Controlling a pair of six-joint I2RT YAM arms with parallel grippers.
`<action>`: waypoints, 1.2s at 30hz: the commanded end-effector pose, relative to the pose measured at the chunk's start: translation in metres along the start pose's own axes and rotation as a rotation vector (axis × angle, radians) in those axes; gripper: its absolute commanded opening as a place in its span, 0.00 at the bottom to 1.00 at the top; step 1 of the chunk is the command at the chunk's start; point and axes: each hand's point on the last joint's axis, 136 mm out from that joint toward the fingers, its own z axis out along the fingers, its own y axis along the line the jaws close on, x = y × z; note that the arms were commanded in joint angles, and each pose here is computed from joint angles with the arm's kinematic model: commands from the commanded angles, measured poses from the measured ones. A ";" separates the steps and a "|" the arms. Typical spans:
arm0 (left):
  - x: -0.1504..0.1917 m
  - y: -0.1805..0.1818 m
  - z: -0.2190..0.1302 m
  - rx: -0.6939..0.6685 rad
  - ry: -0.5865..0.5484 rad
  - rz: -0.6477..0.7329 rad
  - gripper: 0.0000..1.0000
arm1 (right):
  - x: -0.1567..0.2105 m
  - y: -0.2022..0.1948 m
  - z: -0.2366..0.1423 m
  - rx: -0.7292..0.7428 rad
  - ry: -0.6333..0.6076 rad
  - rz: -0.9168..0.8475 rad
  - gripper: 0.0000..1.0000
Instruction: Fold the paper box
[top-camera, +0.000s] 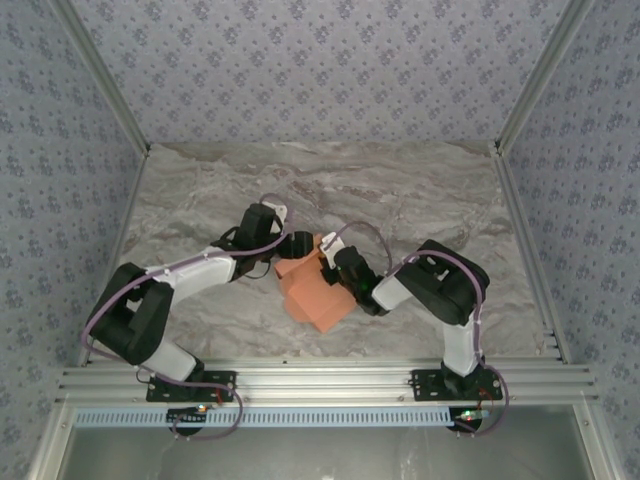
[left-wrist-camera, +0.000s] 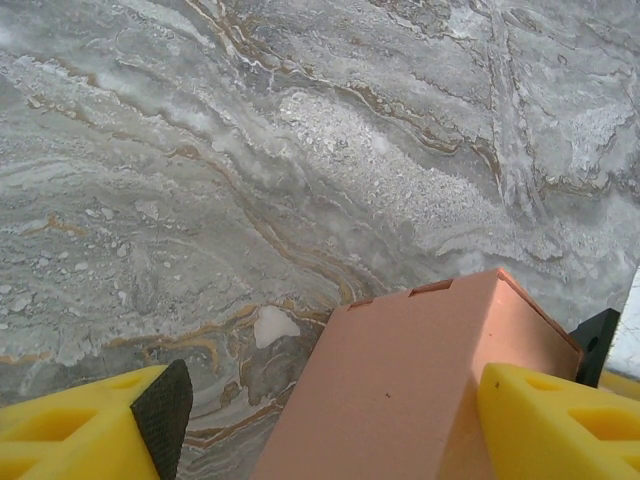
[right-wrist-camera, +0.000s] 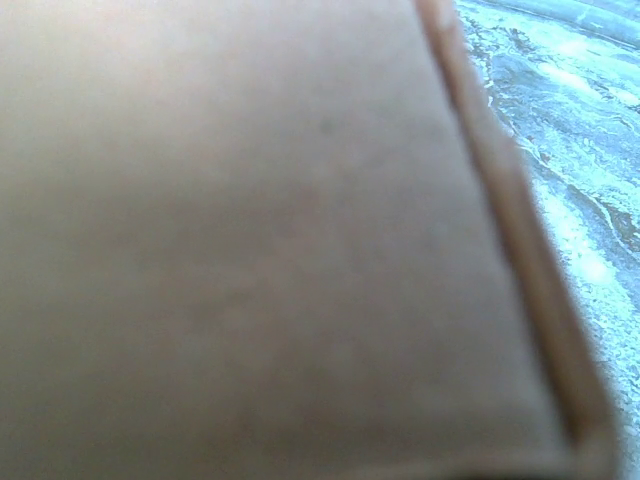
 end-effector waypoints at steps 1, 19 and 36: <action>0.038 0.015 0.008 -0.041 0.141 -0.006 0.76 | 0.001 -0.018 0.008 0.114 -0.006 0.037 0.08; 0.021 0.024 -0.002 -0.048 0.122 -0.034 0.79 | 0.005 -0.001 -0.021 -0.011 0.008 0.055 0.43; -0.019 0.010 -0.056 -0.034 0.042 -0.001 0.90 | -0.011 -0.010 -0.084 -0.063 -0.043 0.021 0.51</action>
